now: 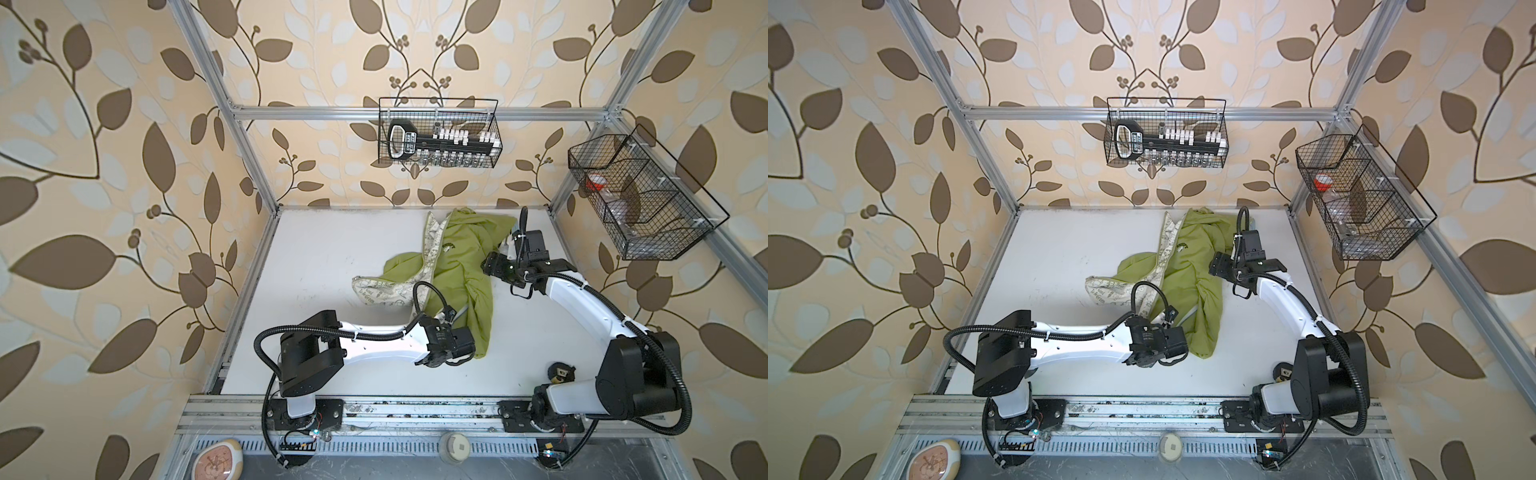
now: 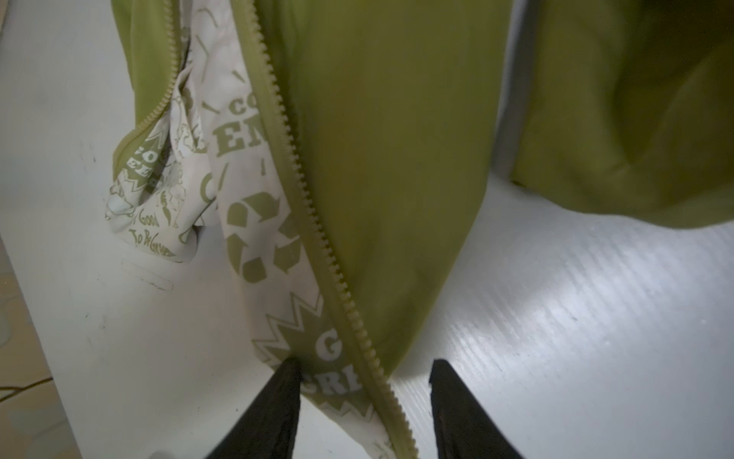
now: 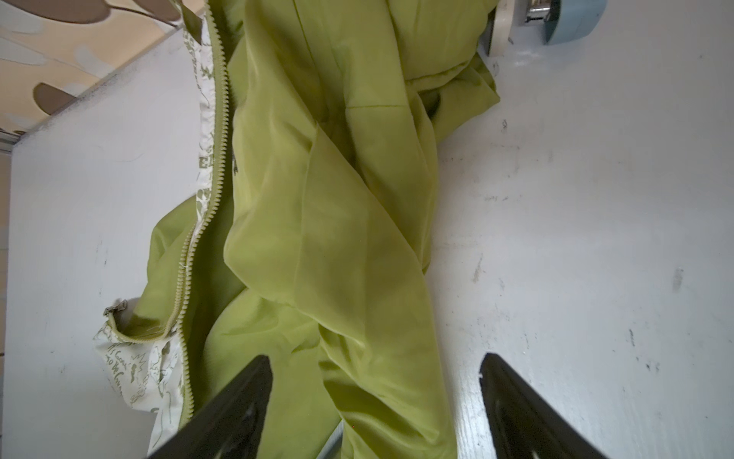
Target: Zip up the jacket
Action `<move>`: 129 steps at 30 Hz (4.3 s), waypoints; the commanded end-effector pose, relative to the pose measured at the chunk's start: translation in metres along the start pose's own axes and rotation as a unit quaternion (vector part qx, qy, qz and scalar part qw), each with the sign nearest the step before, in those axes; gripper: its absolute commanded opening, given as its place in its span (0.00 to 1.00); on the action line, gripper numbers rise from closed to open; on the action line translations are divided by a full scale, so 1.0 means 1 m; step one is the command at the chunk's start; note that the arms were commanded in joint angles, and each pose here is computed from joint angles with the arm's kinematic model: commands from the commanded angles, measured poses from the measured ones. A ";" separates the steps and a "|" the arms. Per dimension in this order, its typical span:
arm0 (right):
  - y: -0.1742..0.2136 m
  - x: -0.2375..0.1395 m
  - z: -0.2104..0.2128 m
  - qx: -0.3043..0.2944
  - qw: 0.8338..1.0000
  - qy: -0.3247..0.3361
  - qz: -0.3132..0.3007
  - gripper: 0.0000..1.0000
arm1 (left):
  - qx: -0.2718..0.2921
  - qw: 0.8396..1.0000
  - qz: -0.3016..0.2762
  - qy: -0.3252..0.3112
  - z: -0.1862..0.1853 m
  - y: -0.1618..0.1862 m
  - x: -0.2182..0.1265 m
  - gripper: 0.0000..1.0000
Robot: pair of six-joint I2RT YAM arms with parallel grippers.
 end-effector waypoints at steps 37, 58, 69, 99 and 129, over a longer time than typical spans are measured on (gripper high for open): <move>-0.052 0.063 0.107 -0.021 0.998 -0.057 -0.006 0.61 | -0.163 0.964 -0.049 0.203 0.066 0.027 -0.033 0.60; -0.127 0.148 0.114 0.066 0.995 -0.037 -0.069 0.42 | -0.123 0.983 -0.019 0.134 0.044 0.040 -0.002 0.62; -0.130 0.180 0.116 0.065 0.993 -0.059 -0.078 0.42 | -0.126 0.980 -0.019 0.153 0.039 0.046 -0.001 0.65; -0.152 0.167 0.115 0.097 0.982 -0.125 -0.099 0.00 | -0.128 0.979 -0.021 0.159 0.034 0.056 -0.001 0.01; -0.160 0.007 0.052 0.058 0.989 0.038 -0.129 0.00 | -0.093 0.894 -0.060 0.434 -0.024 0.055 -0.068 0.00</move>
Point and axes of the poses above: each gripper's point midway between its finger pads, its own x axis out along the fingers, its own z axis along the line the jaws close on, y = z × x, the point moved 6 cm from there along -x, back along the fingers, and after that the axes turned 3 degrees about -x, right-handed, at the moved point
